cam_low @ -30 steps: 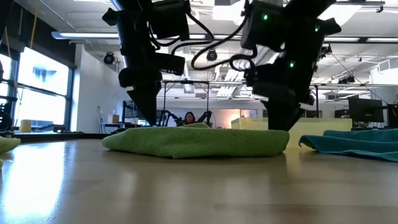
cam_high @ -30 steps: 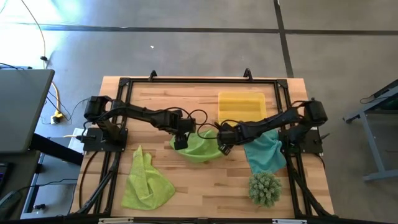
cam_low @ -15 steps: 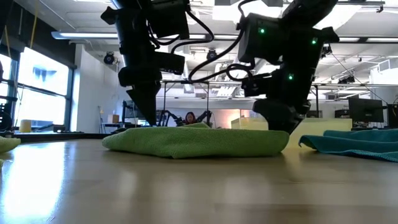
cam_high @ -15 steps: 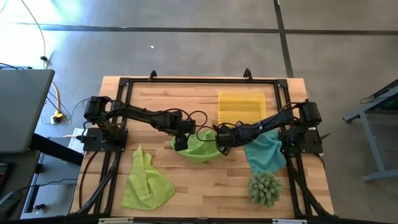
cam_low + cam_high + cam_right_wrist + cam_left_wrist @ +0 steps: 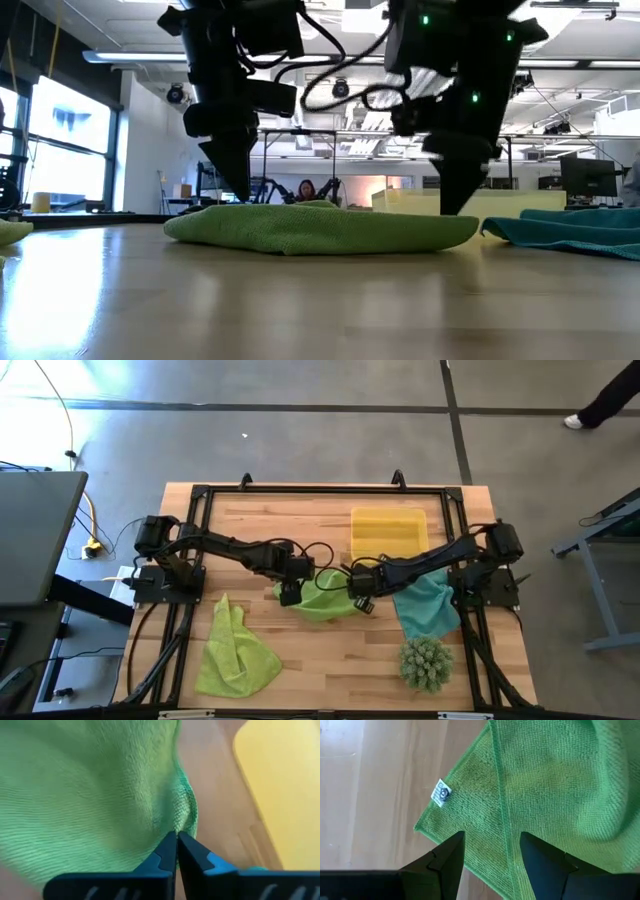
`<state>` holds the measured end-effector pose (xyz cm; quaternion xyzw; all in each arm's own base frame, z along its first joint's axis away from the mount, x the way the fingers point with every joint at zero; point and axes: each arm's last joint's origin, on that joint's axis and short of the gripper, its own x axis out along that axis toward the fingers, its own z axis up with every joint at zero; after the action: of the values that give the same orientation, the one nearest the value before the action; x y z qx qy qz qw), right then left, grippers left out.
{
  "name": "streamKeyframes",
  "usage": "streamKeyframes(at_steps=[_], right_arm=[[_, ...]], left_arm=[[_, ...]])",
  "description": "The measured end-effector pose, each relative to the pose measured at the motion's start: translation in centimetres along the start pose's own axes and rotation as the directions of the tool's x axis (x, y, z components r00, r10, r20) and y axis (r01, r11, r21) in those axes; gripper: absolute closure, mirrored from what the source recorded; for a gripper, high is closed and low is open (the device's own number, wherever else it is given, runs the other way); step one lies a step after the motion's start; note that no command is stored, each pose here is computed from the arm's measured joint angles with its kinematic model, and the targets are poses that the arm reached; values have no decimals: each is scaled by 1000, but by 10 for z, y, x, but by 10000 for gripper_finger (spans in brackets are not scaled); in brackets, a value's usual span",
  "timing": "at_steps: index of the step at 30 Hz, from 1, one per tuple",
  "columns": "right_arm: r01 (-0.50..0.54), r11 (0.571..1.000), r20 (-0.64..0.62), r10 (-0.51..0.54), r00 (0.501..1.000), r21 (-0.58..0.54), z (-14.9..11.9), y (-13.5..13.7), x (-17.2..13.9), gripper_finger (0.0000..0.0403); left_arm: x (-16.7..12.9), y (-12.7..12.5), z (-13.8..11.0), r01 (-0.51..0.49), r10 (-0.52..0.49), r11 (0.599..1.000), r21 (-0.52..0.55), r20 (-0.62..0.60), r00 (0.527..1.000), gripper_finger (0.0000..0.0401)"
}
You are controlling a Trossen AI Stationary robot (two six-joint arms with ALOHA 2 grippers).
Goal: Roll microfiber towels into tight, uniform cylinder then place into a basket
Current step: Fold the top green microfiber towel
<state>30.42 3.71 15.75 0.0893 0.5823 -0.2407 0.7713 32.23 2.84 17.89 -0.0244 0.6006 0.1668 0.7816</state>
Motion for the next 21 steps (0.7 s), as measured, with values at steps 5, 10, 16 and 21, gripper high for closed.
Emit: streamKeyframes(at_steps=[5,10,16,21], right_arm=[[-40,998,56,43,998,-55,2,1,-22,402],[-69,982,107,89,990,-178,-1,2,-43,402],[-71,897,156,153,976,-436,-11,12,-62,402],[-37,761,186,205,961,-648,-19,25,-71,402]], left_arm=[[-1,-4,0,4,-4,1000,19,11,1000,220],[-2,-7,4,0,-4,998,68,62,998,220],[-5,-12,21,5,-40,989,150,235,971,220],[-12,-19,38,-18,-85,971,238,417,905,220]])
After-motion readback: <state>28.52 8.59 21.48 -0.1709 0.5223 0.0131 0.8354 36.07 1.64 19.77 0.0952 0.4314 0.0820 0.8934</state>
